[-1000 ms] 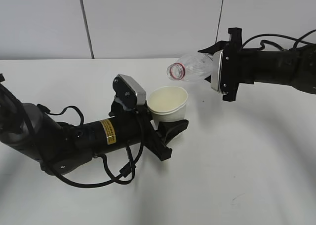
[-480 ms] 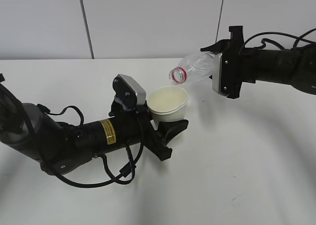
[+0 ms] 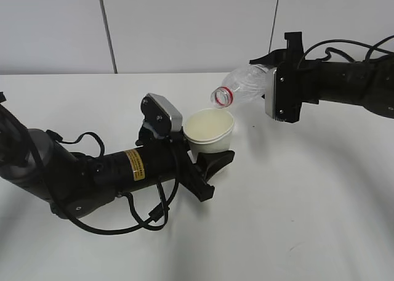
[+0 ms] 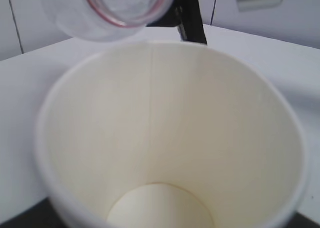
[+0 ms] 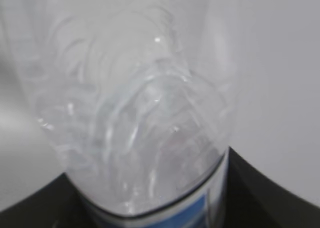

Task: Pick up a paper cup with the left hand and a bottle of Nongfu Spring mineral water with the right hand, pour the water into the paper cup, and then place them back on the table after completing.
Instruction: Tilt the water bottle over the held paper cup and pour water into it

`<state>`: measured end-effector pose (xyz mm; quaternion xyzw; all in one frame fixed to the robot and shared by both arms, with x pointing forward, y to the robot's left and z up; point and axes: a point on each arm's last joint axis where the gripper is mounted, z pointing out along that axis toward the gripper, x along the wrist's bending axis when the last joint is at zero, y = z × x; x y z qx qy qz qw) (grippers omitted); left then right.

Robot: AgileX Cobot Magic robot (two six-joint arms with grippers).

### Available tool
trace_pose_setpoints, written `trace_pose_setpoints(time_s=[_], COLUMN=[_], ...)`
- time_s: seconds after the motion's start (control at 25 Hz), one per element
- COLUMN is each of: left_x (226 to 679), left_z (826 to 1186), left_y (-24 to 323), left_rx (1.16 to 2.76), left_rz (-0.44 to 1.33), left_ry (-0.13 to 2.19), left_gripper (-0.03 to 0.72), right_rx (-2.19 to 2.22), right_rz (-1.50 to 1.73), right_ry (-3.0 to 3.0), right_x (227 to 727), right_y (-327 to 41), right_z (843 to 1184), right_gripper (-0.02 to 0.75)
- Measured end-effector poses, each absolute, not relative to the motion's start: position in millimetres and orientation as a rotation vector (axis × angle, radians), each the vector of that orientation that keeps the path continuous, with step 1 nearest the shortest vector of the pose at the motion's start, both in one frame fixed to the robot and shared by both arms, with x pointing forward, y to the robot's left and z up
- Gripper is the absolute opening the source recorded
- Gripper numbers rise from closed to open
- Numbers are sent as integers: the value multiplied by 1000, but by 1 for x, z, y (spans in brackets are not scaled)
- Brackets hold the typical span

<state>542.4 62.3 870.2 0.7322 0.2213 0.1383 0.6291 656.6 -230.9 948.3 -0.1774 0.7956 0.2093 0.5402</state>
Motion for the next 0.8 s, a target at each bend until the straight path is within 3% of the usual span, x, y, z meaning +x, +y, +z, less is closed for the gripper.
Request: trace_pose_setpoints(time_s=[0.8], left_x=[543], left_z=[869], left_y=[63], left_rx=[1688], left_rz=[316], left_ry=[514], left_gripper=[393], right_rx=[-472], right_rz=[444], right_ry=[1845], right_x=[658], right_y=[-231], right_z=[951], right_gripper=[419])
